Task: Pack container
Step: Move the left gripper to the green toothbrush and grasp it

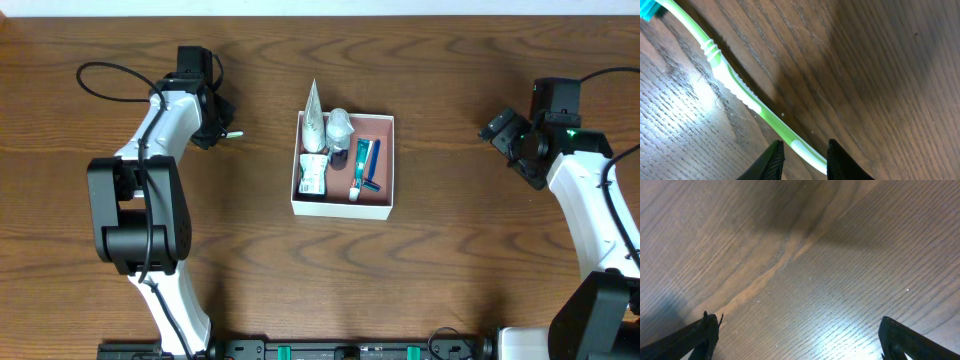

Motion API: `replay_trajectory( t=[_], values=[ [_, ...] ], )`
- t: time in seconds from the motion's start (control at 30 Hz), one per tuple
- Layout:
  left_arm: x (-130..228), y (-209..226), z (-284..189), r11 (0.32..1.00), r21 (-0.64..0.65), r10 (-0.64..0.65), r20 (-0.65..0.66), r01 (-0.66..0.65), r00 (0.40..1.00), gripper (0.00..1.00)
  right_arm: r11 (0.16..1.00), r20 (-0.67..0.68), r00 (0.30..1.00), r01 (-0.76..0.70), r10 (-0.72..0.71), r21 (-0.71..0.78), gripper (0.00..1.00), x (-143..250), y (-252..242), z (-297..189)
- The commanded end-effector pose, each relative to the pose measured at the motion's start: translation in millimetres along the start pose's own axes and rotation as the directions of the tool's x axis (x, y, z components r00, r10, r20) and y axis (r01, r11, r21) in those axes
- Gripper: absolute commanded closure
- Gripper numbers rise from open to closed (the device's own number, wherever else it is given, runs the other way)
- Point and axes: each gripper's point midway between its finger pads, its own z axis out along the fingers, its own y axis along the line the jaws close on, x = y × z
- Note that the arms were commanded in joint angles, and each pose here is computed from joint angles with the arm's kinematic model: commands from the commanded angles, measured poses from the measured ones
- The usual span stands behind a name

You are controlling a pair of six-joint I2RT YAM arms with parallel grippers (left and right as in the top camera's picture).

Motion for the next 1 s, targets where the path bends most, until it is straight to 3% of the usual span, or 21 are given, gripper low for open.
replay_trajectory(
  t=[0.0, 0.97],
  values=[
    [3, 6, 6, 1.000, -0.019, -0.011, -0.012, 0.011, 1.000, 0.70, 1.000, 0.000, 1.000, -0.010, 0.010, 0.006, 0.01, -1, -1, 1],
    [20, 24, 40, 0.995, -0.095, -0.002, -0.080, -0.005, 0.997, 0.70, 1.000, 0.000, 1.000, -0.008, 0.008, 0.005, 0.01, -1, 0, 1]
  ],
)
